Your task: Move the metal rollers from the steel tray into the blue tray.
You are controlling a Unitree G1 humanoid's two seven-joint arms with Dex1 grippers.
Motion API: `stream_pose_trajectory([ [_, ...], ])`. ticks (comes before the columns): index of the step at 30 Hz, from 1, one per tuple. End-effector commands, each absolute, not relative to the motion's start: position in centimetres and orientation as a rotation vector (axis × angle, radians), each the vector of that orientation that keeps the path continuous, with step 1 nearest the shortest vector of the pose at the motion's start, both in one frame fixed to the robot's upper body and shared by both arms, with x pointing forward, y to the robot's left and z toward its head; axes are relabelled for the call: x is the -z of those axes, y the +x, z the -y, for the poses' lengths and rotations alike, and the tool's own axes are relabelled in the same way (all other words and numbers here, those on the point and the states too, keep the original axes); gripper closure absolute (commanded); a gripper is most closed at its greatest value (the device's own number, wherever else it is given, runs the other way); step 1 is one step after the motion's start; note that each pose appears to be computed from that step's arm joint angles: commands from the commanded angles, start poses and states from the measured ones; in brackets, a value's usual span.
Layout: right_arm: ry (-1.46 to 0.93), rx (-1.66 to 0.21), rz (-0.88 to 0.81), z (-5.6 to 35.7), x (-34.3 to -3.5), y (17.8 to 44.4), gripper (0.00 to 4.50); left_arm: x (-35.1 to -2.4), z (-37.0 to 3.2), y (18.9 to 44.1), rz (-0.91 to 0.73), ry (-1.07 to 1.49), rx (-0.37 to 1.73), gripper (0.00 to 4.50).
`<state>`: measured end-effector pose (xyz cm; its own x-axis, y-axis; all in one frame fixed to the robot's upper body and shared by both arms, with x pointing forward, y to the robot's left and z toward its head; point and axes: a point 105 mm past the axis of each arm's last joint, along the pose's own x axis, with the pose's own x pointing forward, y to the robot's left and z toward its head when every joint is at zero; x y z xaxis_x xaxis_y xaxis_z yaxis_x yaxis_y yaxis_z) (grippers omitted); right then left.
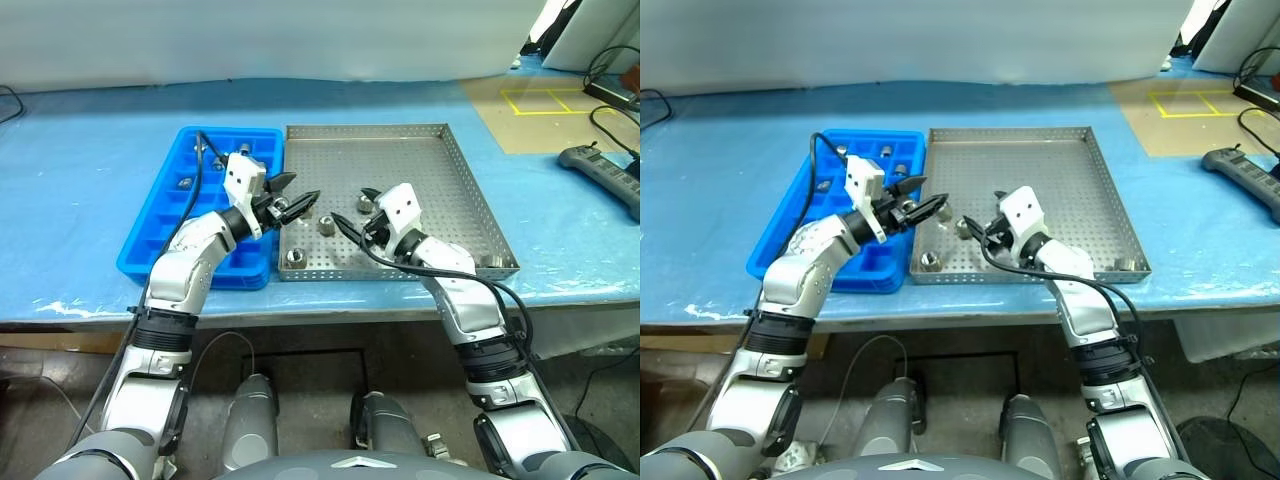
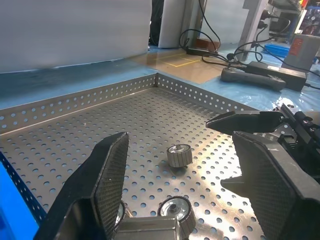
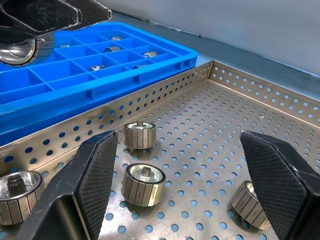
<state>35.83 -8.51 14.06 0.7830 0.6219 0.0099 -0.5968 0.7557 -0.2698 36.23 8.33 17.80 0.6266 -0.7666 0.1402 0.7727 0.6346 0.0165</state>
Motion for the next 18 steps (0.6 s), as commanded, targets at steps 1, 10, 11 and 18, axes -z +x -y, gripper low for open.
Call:
stream_pose_trajectory([
  [1,-0.265,-0.672,0.160,8.09,-15.41,35.78,0.40,-19.26,-8.72,35.91,0.197,-0.038,0.880,1.00],
  [10,-0.271,-0.674,0.163,8.23,-15.61,35.90,0.40,-19.23,-9.07,36.20,0.200,-0.083,0.875,1.00],
  [11,-0.271,-0.675,0.163,8.19,-15.62,35.91,0.40,-19.20,-9.09,36.22,0.199,-0.083,0.875,1.00],
  [18,-0.259,-0.685,0.190,7.72,-16.37,36.00,0.40,-19.03,-9.20,36.13,0.192,-0.100,0.892,1.00],
])
